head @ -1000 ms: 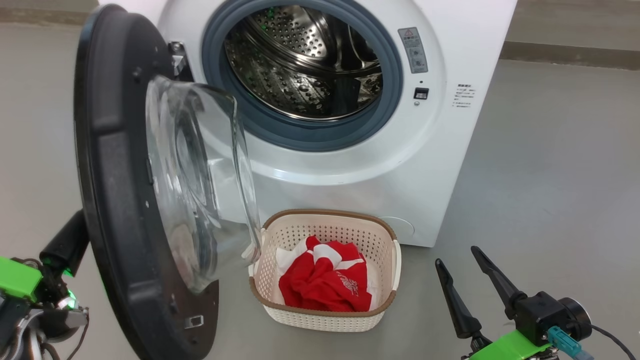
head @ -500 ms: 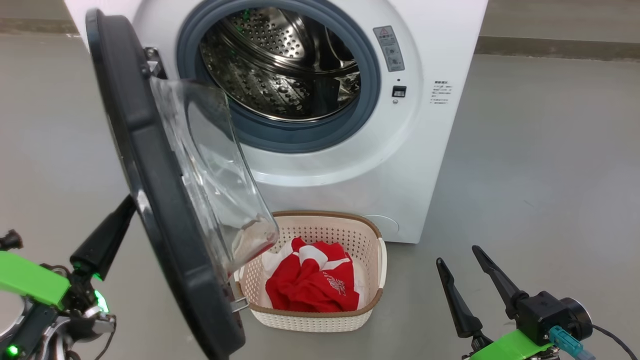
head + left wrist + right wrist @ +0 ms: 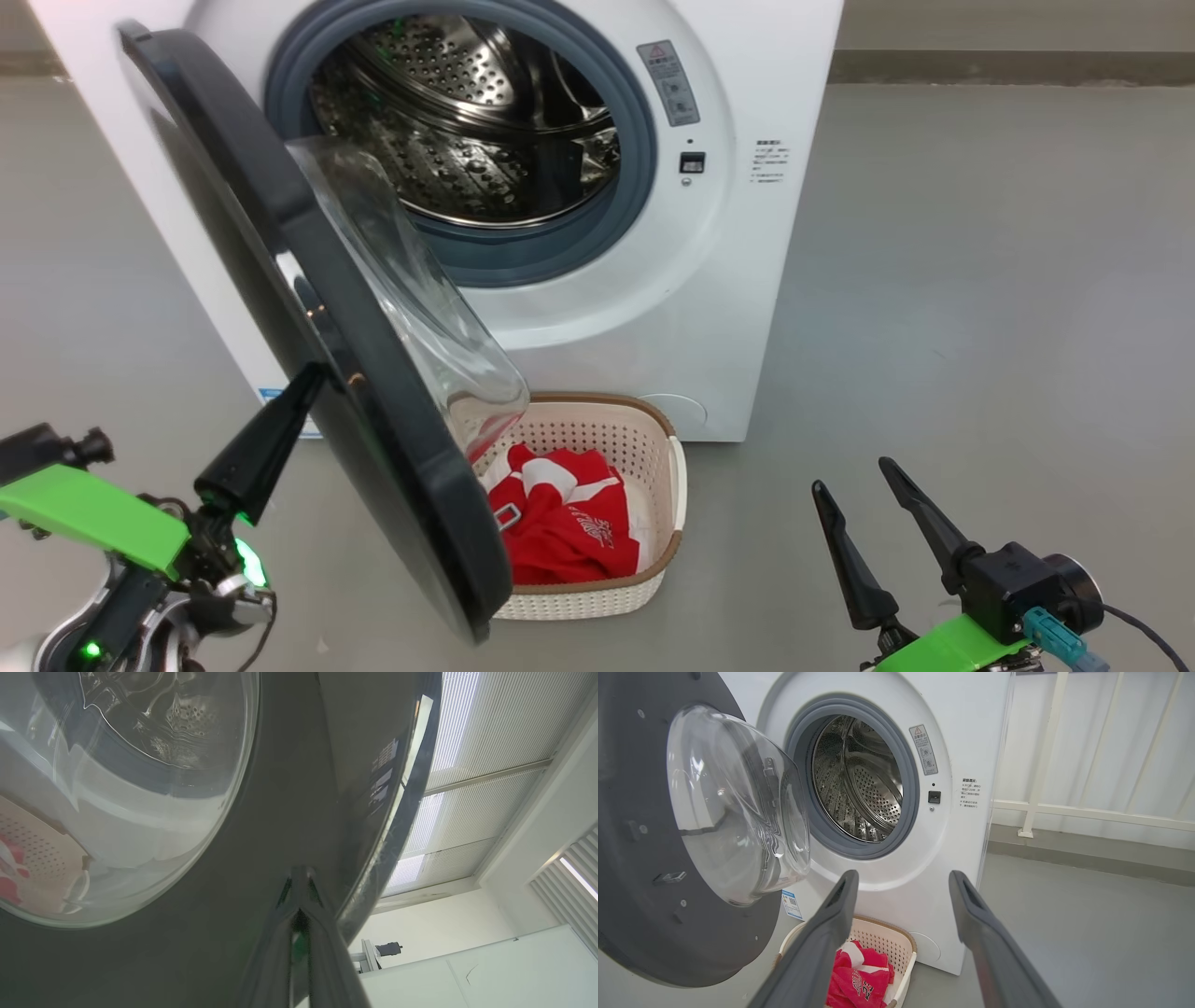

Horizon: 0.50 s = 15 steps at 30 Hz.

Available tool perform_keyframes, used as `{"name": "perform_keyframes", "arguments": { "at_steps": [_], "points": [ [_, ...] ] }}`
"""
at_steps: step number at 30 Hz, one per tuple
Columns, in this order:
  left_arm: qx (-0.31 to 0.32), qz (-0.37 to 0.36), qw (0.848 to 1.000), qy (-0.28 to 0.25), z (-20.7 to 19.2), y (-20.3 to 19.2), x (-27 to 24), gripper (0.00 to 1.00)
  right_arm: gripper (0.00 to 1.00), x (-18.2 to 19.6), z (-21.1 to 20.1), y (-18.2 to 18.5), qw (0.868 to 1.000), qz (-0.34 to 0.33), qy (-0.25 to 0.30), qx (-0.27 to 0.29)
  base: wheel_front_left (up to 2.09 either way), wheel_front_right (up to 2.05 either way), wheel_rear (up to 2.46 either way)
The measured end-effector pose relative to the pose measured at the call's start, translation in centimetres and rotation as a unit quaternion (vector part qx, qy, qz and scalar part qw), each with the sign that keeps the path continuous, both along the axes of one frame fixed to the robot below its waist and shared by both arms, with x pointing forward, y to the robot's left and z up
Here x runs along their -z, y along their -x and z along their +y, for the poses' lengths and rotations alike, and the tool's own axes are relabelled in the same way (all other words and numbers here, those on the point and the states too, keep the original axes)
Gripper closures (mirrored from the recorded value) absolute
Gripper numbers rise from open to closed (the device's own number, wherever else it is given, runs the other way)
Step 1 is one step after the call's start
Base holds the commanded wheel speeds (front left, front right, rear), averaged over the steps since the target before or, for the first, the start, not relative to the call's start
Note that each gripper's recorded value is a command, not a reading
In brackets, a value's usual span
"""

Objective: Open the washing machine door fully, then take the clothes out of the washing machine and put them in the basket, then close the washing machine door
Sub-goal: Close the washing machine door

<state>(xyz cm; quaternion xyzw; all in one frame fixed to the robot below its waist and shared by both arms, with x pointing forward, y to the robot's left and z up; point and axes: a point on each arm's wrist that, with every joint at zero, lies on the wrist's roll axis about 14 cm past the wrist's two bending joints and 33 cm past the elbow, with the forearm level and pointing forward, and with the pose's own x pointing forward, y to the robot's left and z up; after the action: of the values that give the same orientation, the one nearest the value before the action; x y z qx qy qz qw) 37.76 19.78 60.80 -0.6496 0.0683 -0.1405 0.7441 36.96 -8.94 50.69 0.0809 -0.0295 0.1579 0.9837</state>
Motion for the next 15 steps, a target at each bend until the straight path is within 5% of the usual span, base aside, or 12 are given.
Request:
{"name": "perform_keyframes", "arguments": {
  "at_steps": [15],
  "points": [
    [0.053,0.02,0.998,0.036,-5.0,-2.2,1.4,1.0,0.0,0.0,-3.0,0.4,0.999,-0.001,-0.001,0.046,0.0,0.0,0.0]
  ]
}}
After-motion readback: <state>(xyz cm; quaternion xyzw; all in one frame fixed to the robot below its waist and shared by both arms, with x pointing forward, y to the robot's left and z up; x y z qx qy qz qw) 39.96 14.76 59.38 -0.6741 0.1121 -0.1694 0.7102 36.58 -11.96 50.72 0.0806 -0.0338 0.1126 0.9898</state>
